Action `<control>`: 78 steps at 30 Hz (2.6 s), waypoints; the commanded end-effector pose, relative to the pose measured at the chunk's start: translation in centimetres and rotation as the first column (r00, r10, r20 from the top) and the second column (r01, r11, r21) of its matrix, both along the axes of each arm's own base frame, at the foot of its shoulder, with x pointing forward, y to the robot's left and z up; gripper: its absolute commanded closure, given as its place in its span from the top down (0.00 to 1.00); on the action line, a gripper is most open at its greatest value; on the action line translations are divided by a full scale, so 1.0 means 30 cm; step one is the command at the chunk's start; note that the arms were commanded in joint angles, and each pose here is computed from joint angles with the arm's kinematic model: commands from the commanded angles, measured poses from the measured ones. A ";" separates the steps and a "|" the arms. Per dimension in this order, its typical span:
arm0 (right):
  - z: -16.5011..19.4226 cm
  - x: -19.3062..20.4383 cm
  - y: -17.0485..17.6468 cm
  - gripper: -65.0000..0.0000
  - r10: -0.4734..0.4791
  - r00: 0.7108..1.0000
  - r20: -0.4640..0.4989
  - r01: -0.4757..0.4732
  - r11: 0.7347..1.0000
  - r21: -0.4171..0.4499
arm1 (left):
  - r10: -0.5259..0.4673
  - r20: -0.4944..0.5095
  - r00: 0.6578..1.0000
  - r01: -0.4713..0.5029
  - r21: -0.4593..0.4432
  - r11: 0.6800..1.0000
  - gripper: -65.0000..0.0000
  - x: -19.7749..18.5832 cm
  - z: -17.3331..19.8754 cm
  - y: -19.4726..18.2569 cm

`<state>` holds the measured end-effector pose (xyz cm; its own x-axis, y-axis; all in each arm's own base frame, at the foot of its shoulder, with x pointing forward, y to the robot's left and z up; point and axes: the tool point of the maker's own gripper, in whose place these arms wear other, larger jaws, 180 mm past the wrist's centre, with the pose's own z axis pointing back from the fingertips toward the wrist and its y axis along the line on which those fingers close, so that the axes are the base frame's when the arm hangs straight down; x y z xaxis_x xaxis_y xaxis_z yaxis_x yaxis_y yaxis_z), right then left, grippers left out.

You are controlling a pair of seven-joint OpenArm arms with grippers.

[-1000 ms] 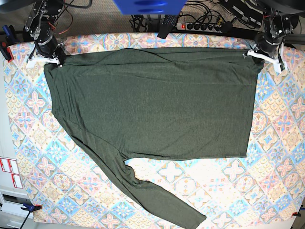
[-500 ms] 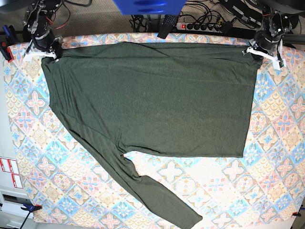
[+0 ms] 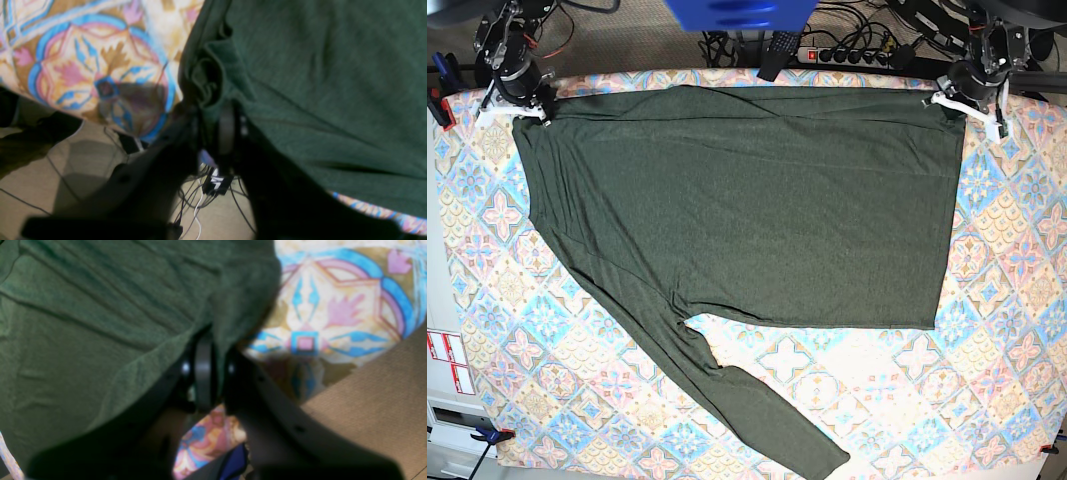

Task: Fold the T-shirt properly
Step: 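Lower the shirt corners to the table and open both grippers, then move both grippers down along the shirt sides toward the hem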

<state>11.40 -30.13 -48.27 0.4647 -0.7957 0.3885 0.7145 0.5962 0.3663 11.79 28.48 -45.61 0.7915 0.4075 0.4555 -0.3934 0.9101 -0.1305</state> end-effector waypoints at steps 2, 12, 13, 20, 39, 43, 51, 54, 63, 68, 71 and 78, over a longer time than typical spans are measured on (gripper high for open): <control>-0.007 -0.054 -0.040 0.19 -0.019 0.998 -0.060 0.017 0.999 -0.040 | -0.009 0.017 1.000 0.009 0.014 1.000 0.30 0.014 0.022 0.015; -0.006 -0.070 -0.048 0.21 -0.023 0.998 -0.065 0.020 0.999 -0.049 | 0.000 -0.030 1.000 0.001 0.022 1.000 0.67 -0.006 0.034 0.062; -0.005 -0.070 -0.048 0.21 -0.024 0.998 -0.064 0.021 0.999 -0.050 | 0.012 -0.024 1.000 -0.011 0.030 0.999 0.67 -0.005 0.041 0.079; 0.086 -0.024 -0.110 0.21 -0.038 0.999 0.004 0.038 0.993 -0.112 | 0.019 0.010 1.000 -0.020 0.045 0.999 0.67 0.026 0.072 0.098; 0.260 0.044 -0.204 0.21 -0.047 0.991 0.123 0.074 0.971 -0.225 | -0.083 0.341 0.936 0.053 0.096 0.994 0.67 0.350 0.379 0.018; 0.257 0.054 -0.193 0.21 -0.038 0.991 0.125 0.065 0.973 -0.220 | -0.065 0.408 0.911 0.030 0.092 0.995 0.67 0.455 0.422 0.035; 0.300 0.331 -0.051 0.21 0.070 0.971 0.230 -0.045 0.993 -0.112 | 0.073 0.376 0.924 -0.053 -0.061 0.997 0.67 0.674 0.356 0.090; 0.334 0.411 -0.028 0.21 0.087 0.960 0.266 -0.067 0.994 -0.084 | 0.112 0.382 0.918 -0.080 -0.099 0.992 0.67 0.742 0.352 0.105; 0.385 0.575 0.065 0.21 0.205 0.936 0.288 -0.176 0.977 -0.125 | 0.111 0.359 0.927 -0.060 -0.150 0.987 0.67 0.898 0.286 0.048; 0.396 0.640 0.135 0.21 0.282 0.917 0.283 -0.247 0.957 -0.154 | 0.099 0.348 0.932 -0.050 -0.148 0.988 0.67 0.971 0.235 0.011; 0.373 0.644 0.153 0.21 0.289 0.918 0.273 -0.259 0.956 -0.139 | 0.094 0.347 0.933 -0.049 -0.137 0.989 0.67 1.006 0.205 -0.003; 0.386 0.709 0.206 0.21 0.323 0.896 0.306 -0.290 0.945 -0.149 | 0.080 0.329 0.941 -0.081 -0.011 0.997 0.67 1.057 0.163 0.063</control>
